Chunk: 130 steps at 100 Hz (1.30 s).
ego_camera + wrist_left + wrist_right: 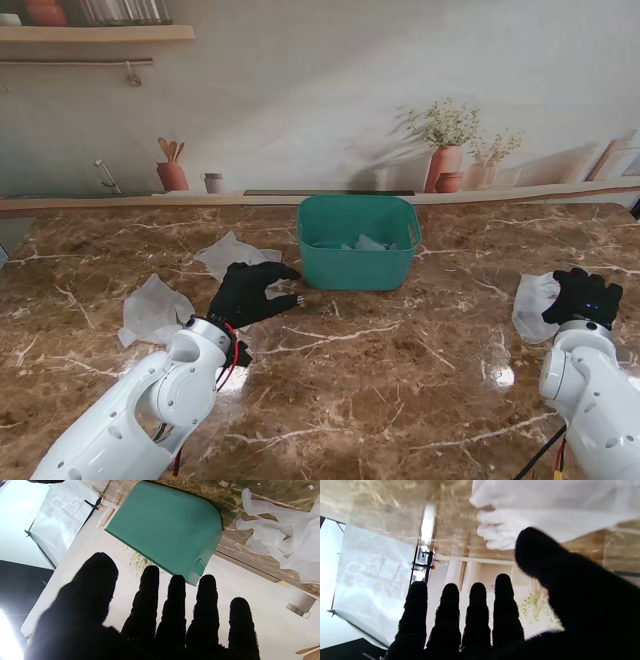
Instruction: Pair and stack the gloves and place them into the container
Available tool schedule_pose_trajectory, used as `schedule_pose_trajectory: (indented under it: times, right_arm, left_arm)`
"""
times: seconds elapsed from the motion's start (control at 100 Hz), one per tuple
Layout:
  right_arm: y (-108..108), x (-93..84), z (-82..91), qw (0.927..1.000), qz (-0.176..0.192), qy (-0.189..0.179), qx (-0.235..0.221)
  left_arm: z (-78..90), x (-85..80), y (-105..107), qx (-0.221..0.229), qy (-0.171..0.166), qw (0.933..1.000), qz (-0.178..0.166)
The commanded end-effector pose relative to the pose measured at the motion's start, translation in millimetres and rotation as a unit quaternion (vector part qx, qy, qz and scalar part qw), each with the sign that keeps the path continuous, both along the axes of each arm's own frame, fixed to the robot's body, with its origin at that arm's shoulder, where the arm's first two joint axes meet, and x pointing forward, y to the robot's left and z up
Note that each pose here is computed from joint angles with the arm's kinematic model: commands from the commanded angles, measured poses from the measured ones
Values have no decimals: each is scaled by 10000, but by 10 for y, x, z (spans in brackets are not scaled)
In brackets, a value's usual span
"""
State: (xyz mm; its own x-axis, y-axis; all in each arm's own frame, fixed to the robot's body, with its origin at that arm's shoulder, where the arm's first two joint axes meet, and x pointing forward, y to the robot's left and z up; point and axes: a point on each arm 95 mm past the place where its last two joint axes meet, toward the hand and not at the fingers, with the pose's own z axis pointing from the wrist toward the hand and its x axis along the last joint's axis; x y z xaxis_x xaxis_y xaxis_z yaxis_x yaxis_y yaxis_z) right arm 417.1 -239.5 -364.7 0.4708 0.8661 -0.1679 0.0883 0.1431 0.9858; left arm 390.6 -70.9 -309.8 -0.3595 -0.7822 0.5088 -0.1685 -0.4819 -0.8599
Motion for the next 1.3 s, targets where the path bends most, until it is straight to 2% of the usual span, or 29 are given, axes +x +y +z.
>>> schedule_pose_trajectory:
  times: [0.0, 0.12, 0.26, 0.77, 1.1, 1.29]
  right_arm:
    - [-12, -70, -151, 9998, 38, 195, 13]
    - [-27, -46, -230, 9997, 95, 204, 28]
    - [-19, -27, -246, 9994, 174, 273, 130]
    - [32, 32, -349, 9952, 310, 923, -58]
    - [192, 56, -363, 9946, 631, 801, 199]
    - [327, 68, -267, 9942, 820, 302, 633]
  left_arm:
    - [33, -10, -38, -4, -25, 10000, -31]
    - [52, -6, -57, 0, -30, 10000, -55]
    - [53, -1, -72, 3, -9, 10000, -73]
    - [58, -2, -118, -41, -8, 10000, -68]
    - [45, -15, -91, -68, -28, 10000, -2]
    - [30, -29, -74, -99, -22, 9999, 43]
